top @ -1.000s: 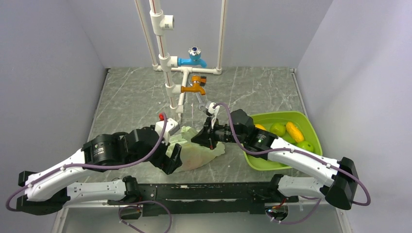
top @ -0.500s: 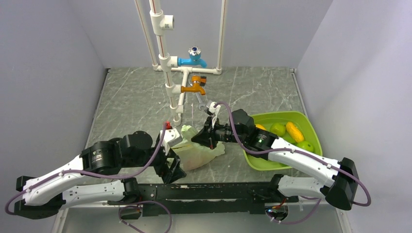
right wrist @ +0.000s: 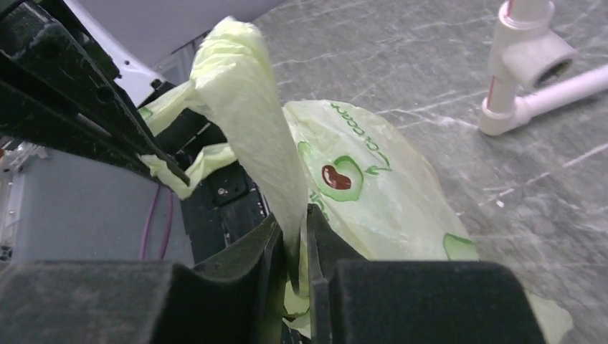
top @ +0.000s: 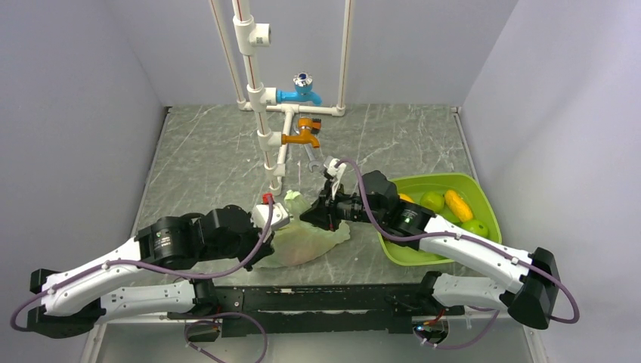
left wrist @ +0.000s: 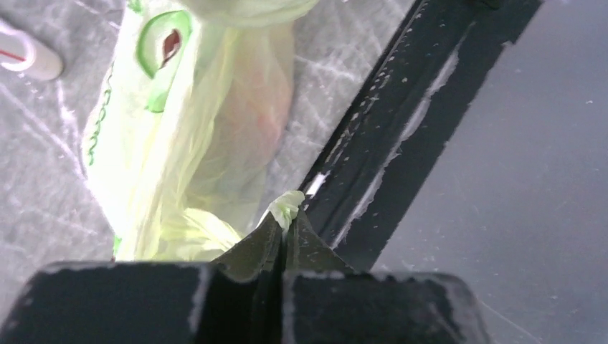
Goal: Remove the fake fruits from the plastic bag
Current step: Untie the plastic bag at the center of the board, then adjust the plastic bag at the center of the board.
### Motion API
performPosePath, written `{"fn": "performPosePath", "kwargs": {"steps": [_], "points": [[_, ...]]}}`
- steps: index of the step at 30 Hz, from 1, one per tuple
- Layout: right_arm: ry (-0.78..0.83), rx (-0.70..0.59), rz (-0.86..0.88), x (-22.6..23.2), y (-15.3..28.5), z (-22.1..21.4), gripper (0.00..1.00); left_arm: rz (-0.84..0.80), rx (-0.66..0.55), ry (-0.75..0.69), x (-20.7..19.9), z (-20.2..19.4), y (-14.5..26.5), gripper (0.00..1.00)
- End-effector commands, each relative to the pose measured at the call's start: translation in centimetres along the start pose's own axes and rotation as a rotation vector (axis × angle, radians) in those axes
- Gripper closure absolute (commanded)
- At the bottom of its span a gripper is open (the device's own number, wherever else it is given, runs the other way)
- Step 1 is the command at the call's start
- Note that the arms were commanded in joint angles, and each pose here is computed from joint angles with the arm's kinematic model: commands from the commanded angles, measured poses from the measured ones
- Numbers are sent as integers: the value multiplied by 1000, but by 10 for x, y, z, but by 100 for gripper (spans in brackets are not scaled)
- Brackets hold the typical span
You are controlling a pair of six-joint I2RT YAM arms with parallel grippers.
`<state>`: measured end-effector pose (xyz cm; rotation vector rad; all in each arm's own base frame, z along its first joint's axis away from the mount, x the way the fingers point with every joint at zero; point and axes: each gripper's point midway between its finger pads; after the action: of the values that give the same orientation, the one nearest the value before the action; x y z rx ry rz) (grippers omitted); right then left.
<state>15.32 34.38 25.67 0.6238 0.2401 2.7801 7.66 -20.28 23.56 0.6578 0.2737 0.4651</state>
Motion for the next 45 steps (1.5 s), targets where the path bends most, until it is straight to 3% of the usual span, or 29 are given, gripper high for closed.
{"fn": "performPosePath", "kwargs": {"steps": [1,3,7,11,16,25,27,28,29,31,32,38,45], "points": [[27,-43,-123,-17,17,8,72,88,-58,38,15,12,17,100],[30,-47,-161,-18,22,14,48,61,-127,63,11,20,21,100],[73,-100,-344,-12,30,34,22,-35,-242,113,-5,35,26,100],[83,-205,-475,4,32,48,11,-80,-310,146,-13,47,27,100],[155,-293,-511,40,27,57,4,-71,-304,160,-11,46,25,100],[399,-262,-532,71,-2,41,1,-58,-342,193,-6,43,34,100],[435,-244,-575,68,-10,42,6,-44,-345,202,-4,42,36,100],[451,-239,-585,67,-13,43,13,-37,-343,212,-2,41,38,100],[466,-236,-590,67,-15,46,27,-26,-343,222,0,41,39,100],[468,-244,-589,64,-16,52,68,21,-336,256,8,41,44,100],[463,-250,-584,62,-14,53,79,61,-329,281,14,39,47,100],[390,-291,-481,39,11,87,100,339,-356,335,61,59,92,100],[389,-259,-99,49,32,131,100,639,-436,258,107,107,159,100]]}}
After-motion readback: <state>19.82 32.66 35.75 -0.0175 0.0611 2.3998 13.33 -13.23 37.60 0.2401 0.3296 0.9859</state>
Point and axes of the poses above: each gripper's point midway between its finger pads, its own y axis back along the fingers, its own x axis along the line the jaws close on, z = x × y, and after that the axes turned 3 degrees about -y, right-handed
